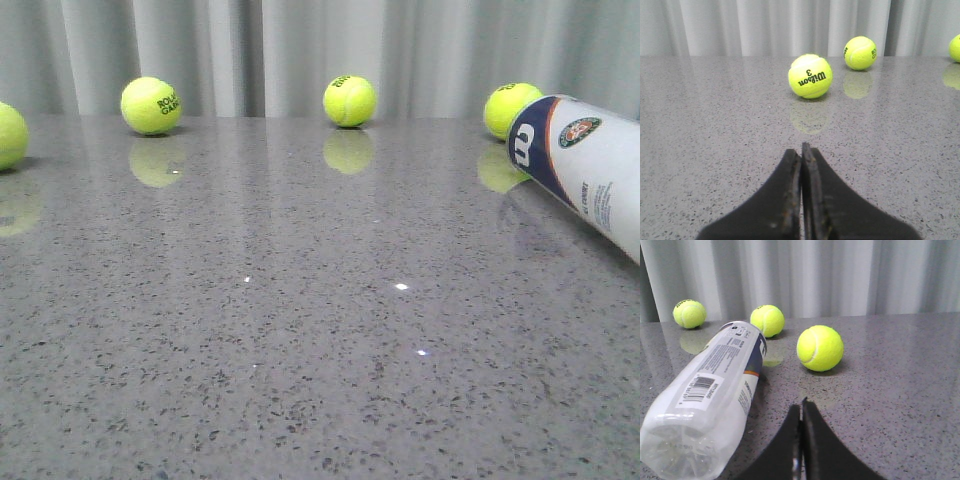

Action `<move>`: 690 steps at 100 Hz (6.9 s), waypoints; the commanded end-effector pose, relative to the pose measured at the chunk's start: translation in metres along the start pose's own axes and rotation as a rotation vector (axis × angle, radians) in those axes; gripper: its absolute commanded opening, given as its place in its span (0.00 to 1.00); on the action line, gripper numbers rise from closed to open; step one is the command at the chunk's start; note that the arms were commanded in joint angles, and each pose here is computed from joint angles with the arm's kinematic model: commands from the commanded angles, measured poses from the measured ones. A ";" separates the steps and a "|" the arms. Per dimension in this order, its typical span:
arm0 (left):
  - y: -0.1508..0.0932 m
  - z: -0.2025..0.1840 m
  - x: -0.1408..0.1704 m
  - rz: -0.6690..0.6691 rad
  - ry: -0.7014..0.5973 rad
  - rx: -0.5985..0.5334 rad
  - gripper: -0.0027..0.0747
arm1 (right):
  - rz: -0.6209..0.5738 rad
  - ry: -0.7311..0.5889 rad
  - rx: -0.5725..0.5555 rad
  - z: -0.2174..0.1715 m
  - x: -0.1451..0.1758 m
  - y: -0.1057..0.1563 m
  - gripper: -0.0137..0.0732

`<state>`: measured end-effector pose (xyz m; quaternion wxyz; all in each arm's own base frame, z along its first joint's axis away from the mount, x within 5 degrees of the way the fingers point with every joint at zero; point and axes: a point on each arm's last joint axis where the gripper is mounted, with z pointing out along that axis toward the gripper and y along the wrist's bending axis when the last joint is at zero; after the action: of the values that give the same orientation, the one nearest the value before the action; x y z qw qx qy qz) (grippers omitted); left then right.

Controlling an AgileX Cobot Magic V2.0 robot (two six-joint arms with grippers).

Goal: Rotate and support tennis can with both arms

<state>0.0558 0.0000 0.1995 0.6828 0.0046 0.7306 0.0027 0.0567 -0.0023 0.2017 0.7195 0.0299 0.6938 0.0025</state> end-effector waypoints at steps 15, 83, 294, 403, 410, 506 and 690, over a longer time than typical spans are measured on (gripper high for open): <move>0.000 0.000 0.006 -0.012 -0.070 0.000 0.01 | -0.010 -0.117 -0.003 -0.003 -0.014 0.001 0.09; 0.000 0.000 0.006 -0.012 -0.070 0.000 0.01 | -0.010 -0.106 0.001 -0.006 -0.030 0.001 0.09; 0.000 0.000 0.006 -0.012 -0.070 0.000 0.01 | 0.223 1.142 -0.113 0.249 -0.080 0.057 0.87; 0.000 0.000 0.006 -0.012 -0.070 0.000 0.01 | -0.973 0.641 -0.998 0.223 -0.138 0.179 0.63; 0.000 0.000 0.006 -0.012 -0.070 0.000 0.01 | -1.002 0.616 -1.011 0.225 -0.136 0.182 0.63; 0.000 0.000 0.006 -0.012 -0.070 0.000 0.01 | -1.029 0.774 -1.088 0.243 -0.081 0.201 0.87; 0.000 0.000 0.006 -0.012 -0.070 0.000 0.01 | 0.053 0.794 -0.274 0.174 -0.149 0.104 0.08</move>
<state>0.0558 0.0000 0.1995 0.6828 0.0046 0.7306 0.0027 0.2413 0.1039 0.3457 0.3290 -0.0768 0.9344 0.1128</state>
